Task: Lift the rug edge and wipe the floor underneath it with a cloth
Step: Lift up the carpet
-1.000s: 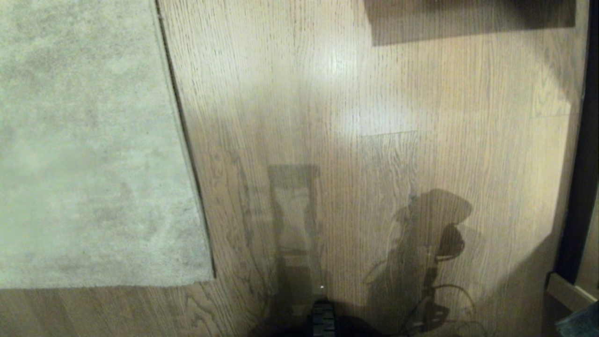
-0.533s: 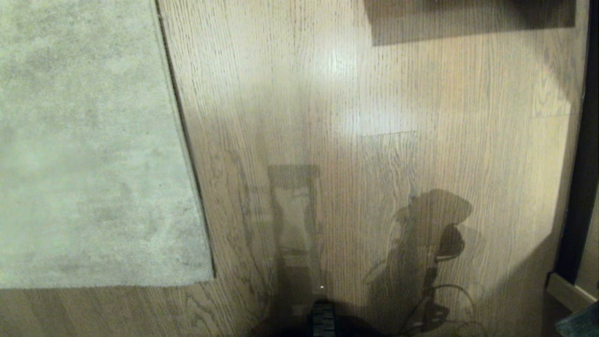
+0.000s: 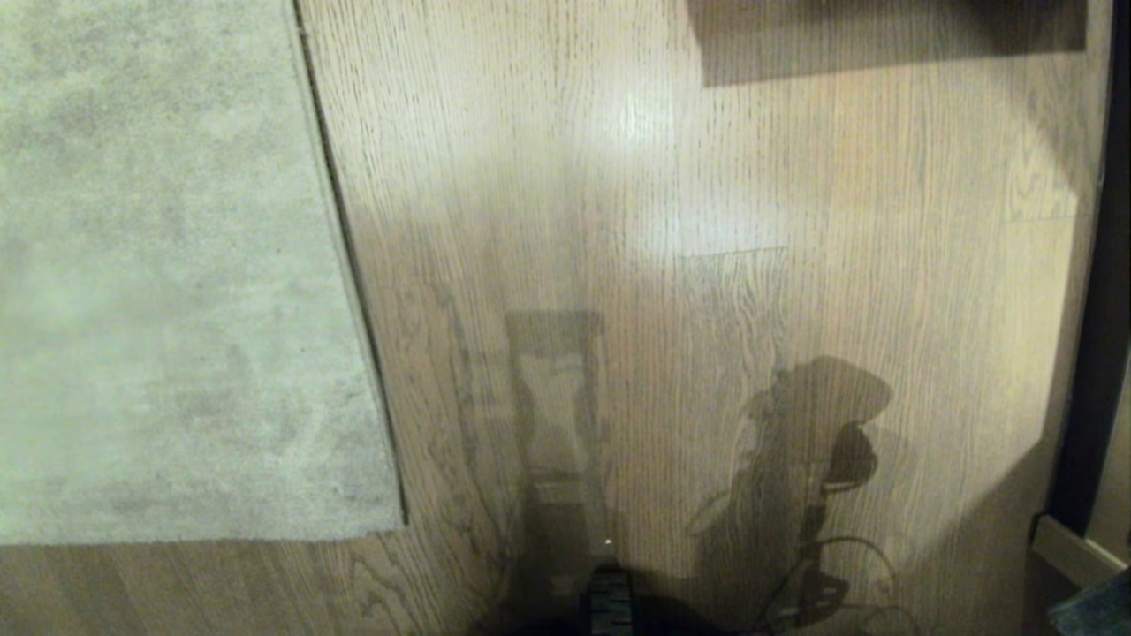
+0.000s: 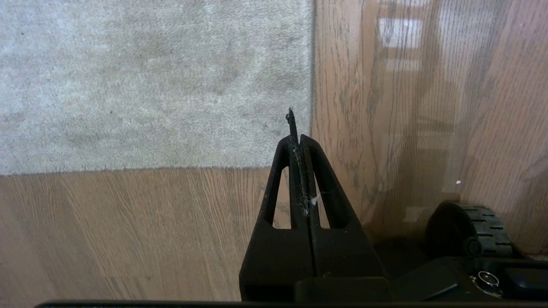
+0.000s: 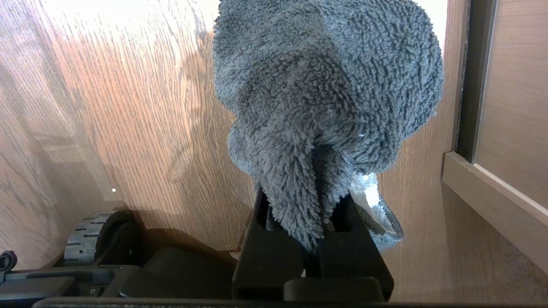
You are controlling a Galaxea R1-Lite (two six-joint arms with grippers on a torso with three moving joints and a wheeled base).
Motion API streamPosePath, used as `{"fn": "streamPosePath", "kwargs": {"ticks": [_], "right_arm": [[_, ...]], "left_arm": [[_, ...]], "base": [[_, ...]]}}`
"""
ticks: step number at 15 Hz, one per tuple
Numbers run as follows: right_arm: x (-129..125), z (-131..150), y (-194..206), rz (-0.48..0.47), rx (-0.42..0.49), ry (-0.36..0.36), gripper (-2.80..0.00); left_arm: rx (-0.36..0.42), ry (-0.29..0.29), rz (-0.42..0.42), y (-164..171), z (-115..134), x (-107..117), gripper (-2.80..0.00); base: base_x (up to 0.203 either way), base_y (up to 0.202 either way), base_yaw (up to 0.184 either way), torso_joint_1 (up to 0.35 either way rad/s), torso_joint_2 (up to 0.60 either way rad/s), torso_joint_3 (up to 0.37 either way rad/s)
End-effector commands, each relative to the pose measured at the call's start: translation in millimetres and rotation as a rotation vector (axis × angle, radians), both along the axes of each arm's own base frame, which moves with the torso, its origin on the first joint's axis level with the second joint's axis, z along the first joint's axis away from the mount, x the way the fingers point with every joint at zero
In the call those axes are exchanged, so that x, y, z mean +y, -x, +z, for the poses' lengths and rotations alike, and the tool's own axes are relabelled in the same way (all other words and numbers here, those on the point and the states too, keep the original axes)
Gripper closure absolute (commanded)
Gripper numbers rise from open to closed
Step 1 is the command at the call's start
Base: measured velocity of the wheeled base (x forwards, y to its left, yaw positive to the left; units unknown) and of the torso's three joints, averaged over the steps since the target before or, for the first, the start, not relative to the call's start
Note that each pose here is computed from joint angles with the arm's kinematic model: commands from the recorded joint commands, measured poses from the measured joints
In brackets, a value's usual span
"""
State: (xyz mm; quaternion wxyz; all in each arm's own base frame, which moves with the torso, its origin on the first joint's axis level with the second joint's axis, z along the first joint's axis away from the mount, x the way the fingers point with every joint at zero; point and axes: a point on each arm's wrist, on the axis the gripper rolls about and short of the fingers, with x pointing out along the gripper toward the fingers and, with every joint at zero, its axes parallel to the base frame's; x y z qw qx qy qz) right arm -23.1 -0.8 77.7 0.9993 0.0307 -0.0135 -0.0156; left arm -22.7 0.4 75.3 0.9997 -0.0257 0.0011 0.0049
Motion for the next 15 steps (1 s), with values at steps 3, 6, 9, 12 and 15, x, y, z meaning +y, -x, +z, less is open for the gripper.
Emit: {"fn": "streamPosePath", "kwargs": {"ticks": [3,6,9,12,15], "right_arm": [[0,0,0,0.000,0.003,0.000,0.00],[0,0,0,0.000,0.003,0.000,0.00],[0,0,0,0.000,0.003,0.000,0.00],[0,0,0,0.000,0.003,0.000,0.00],[0,0,0,0.000,0.003,0.000,0.00]], "left_arm": [[0.006,0.002,0.001,0,0,0,0.00],[0.051,0.001,-0.001,-2,1,0,0.00],[0.150,-0.005,-0.018,-11,7,0,0.00],[0.296,-0.004,-0.116,-35,41,-2,0.00],[0.415,-0.043,-0.236,-63,62,-9,0.00]], "base": [[0.000,0.000,0.000,0.000,0.00,0.000],[0.000,0.000,0.000,0.000,0.00,0.000],[0.000,0.000,0.000,0.000,0.00,0.000],[0.000,0.000,0.000,0.000,0.00,0.000],[0.000,0.000,0.000,0.000,0.00,0.000]]}}
